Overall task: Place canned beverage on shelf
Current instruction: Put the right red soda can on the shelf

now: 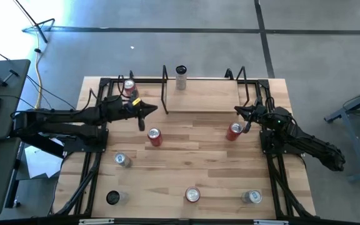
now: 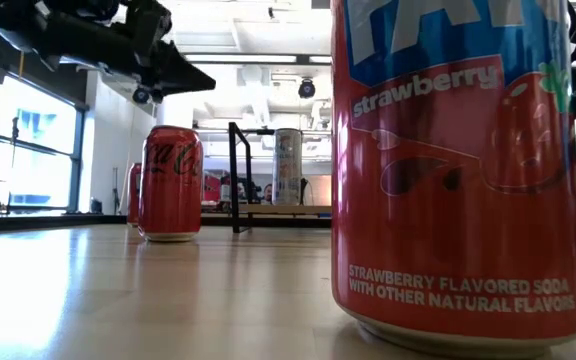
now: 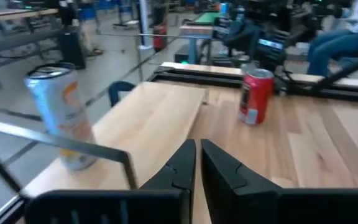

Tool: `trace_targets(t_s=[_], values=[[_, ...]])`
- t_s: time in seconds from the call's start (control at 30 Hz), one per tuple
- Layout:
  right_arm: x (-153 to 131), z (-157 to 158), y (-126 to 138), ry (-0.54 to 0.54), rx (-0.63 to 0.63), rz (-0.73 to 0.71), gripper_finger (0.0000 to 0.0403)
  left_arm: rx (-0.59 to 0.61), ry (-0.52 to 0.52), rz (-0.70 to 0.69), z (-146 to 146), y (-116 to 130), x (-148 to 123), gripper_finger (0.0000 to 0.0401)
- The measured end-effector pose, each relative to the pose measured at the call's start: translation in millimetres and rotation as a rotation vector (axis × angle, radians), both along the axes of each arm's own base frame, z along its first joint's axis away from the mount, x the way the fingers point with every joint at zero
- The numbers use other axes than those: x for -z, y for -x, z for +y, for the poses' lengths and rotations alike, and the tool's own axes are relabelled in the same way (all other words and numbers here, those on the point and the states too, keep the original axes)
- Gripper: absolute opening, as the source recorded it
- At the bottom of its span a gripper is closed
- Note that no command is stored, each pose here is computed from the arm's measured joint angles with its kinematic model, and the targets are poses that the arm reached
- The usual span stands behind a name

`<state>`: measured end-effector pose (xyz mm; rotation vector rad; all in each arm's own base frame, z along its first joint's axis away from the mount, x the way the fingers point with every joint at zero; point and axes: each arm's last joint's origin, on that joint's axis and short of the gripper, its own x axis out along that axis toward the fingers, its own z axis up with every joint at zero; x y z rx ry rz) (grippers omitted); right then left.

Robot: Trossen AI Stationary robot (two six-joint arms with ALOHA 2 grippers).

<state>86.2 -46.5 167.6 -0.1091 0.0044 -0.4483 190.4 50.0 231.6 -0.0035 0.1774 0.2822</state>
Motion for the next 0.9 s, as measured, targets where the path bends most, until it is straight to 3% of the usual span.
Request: trace_targets(t_s=[0.27, 0.37, 0.9], values=[[0, 0, 0, 0.011, 0.006, 0.005, 0.0, 0.076, -0.119, -0.063, -11, -3, -6, 0.0004], [0, -2, 1, 0.045, 0.064, 0.026, 0.0, 0.088, -0.141, -0.06, -13, -3, -7, 0.0004], [0, -2, 1, 0.063, 0.09, 0.04, 0.0, 0.085, -0.159, -0.052, -12, -3, -6, 0.0003]])
